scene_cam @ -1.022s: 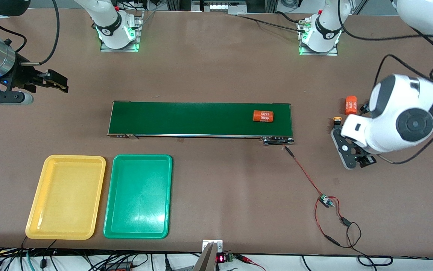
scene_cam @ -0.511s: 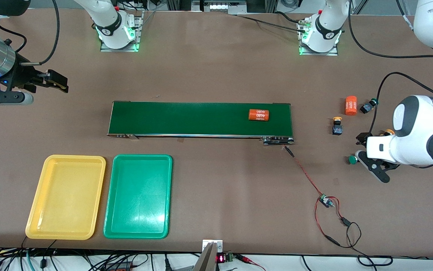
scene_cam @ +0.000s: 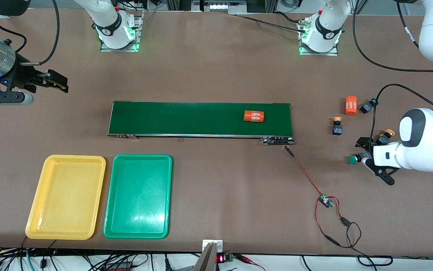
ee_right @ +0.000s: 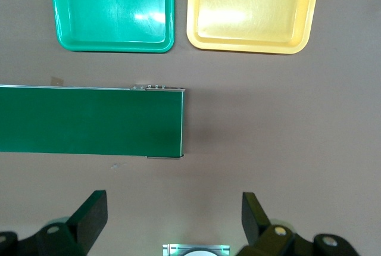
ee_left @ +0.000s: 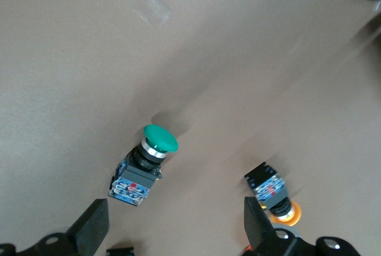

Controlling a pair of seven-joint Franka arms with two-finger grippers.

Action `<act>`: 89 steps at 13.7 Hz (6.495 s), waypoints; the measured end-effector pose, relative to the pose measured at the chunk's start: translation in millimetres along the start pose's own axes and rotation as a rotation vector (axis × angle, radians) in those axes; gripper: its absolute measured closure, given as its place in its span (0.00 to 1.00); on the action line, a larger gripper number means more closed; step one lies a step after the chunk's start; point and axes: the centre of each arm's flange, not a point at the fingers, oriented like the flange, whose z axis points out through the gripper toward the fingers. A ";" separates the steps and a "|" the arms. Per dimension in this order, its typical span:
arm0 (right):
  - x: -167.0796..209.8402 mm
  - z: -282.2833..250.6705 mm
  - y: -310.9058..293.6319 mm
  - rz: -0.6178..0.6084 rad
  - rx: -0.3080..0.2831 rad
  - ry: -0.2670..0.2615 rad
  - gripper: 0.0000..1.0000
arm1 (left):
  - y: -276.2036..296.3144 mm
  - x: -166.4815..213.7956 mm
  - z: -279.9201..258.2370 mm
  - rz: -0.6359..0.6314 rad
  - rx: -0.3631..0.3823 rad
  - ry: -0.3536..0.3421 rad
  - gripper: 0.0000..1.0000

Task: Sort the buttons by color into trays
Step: 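Reach the left gripper to the green-capped button and grasp it, then carry the green button onto the belt and open the left gripper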

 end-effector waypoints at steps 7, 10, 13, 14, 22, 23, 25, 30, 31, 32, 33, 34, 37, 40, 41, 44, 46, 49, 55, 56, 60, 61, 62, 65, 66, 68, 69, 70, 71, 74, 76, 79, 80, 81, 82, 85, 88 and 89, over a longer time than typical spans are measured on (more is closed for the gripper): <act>0.0 0.0 0.0 0.000 0.000 0.000 0.00 | -16.6 7.6 38.7 0.486 0.011 0.047 0.00; 0.0 0.0 0.0 0.000 0.000 0.000 0.00 | -26.0 -2.8 49.5 0.533 -0.007 0.052 0.00; 0.0 0.0 0.0 0.000 0.000 0.000 0.00 | -30.2 -7.3 60.6 0.544 -0.025 0.054 0.00; 0.0 0.0 0.0 0.000 0.000 0.000 0.00 | -31.2 -8.2 65.0 0.543 -0.032 0.053 0.00; 0.0 0.1 0.0 0.000 0.000 -0.001 0.00 | -46.1 -23.2 88.1 0.523 -0.071 0.100 0.00; 0.0 0.1 0.0 0.000 0.000 -0.001 0.00 | -47.2 -23.0 88.3 0.533 -0.064 0.105 0.00; 0.0 0.1 0.0 0.000 0.000 -0.001 0.00 | -51.9 -25.1 92.6 0.576 -0.051 0.118 0.00; -0.1 0.1 0.0 0.000 0.000 -0.001 0.00 | -56.4 -24.7 94.6 0.619 -0.026 0.137 0.37; -0.1 0.2 0.0 0.000 0.000 -0.001 0.00 | -55.5 -22.9 93.4 0.625 -0.025 0.140 0.48; -0.1 0.2 0.0 0.000 0.000 -0.001 0.00 | -54.3 -20.7 90.8 0.630 -0.022 0.143 0.56; -0.1 0.2 0.0 0.000 0.000 -0.002 0.00 | -52.8 -18.4 89.0 0.634 -0.020 0.146 0.56; -0.1 0.3 0.0 0.000 0.000 -0.002 0.00 | -51.2 -16.3 88.3 0.638 -0.021 0.148 0.56; 0.0 0.4 0.0 0.000 0.000 -0.002 0.00 | -47.4 -13.7 79.0 0.644 -0.032 0.149 0.56; 0.0 0.5 0.0 0.000 0.000 -0.003 0.00 | -27.2 -12.5 48.3 0.494 -0.116 0.123 0.56; 0.0 0.6 0.0 0.000 0.000 -0.003 0.00 | -18.8 -12.1 35.9 0.413 -0.136 0.103 0.56; 0.0 0.5 0.0 0.000 0.000 -0.003 0.00 | 6.0 -2.2 9.1 0.243 -0.162 0.064 0.56; 0.0 0.6 0.0 0.000 0.000 -0.003 0.00 | 24.7 12.0 -1.6 0.136 -0.164 0.045 0.56; 0.0 0.6 0.0 0.000 0.000 -0.003 0.00 | 66.7 41.2 -27.0 0.005 -0.137 0.004 0.56; 0.0 0.6 0.0 0.000 0.000 -0.003 0.00 | 102.0 61.9 -37.3 -0.192 -0.120 -0.040 0.56; 0.0 0.6 -0.1 0.000 0.000 -0.003 0.00 | 113.2 67.1 -37.3 -0.240 -0.124 -0.054 0.56; 0.0 0.6 -0.2 -0.001 0.000 -0.003 0.00 | 195.0 92.3 -38.4 -0.413 -0.052 -0.097 0.56; 0.0 0.6 -0.3 -0.001 0.000 -0.003 0.00 | 210.9 93.8 -37.2 -0.437 -0.040 -0.107 0.56; 0.0 0.6 -0.3 -0.001 0.000 -0.003 0.00 | 223.8 94.8 -32.1 -0.467 -0.042 -0.115 0.56; 0.0 0.6 -0.3 -0.001 0.000 -0.003 0.00 | 254.2 99.5 -3.0 -0.556 -0.090 -0.090 0.56; 0.0 0.6 -0.3 -0.001 0.000 -0.003 0.00 | 264.9 100.2 6.1 -0.575 -0.085 -0.075 0.56; 0.0 0.6 -0.4 -0.001 0.000 -0.003 0.00 | 287.0 99.9 20.2 -0.598 -0.057 -0.047 0.56; 0.0 0.6 -0.4 -0.001 0.000 -0.003 0.00 | 296.9 99.7 24.7 -0.602 -0.043 -0.030 0.56; 0.0 0.6 -0.4 -0.001 0.000 -0.003 0.00 | 306.5 100.2 27.9 -0.604 -0.030 -0.012 0.56; 0.0 0.6 -0.4 -0.001 0.000 -0.003 0.00 | 316.9 101.5 30.5 -0.607 -0.018 0.004 0.56; 0.0 0.6 -0.4 -0.001 0.000 -0.003 0.00 | 348.1 110.0 36.4 -0.605 0.007 0.050 0.56; 0.0 0.6 -0.4 -0.001 0.000 -0.003 0.00 | 357.8 113.6 41.9 -0.600 0.012 0.073 0.56; 0.0 0.6 -0.4 -0.001 0.000 -0.003 0.00 | 360.4 112.9 59.0 -0.594 0.010 0.107 0.56; 0.0 0.6 -0.4 -0.001 0.000 -0.003 0.00 | 359.9 112.6 65.4 -0.595 0.007 0.112 0.56; 0.0 0.7 -0.4 -0.001 0.000 -0.003 0.00 | 359.5 112.8 70.9 -0.595 0.004 0.113 0.56; 0.0 0.6 -0.4 -0.001 0.000 -0.003 0.00 | 359.0 113.2 75.4 -0.596 0.000 0.109 0.56; -0.1 0.7 -0.4 -0.001 0.000 -0.004 0.00 | 358.8 115.1 80.7 -0.594 -0.005 0.111 0.56; -0.1 0.7 -0.3 -0.001 0.000 -0.004 0.00 | 358.8 118.0 71.6 -0.590 -0.001 0.132 0.33; -0.1 0.7 -0.1 0.000 0.000 -0.004 0.00 | 358.2 119.5 62.9 -0.589 0.003 0.149 0.25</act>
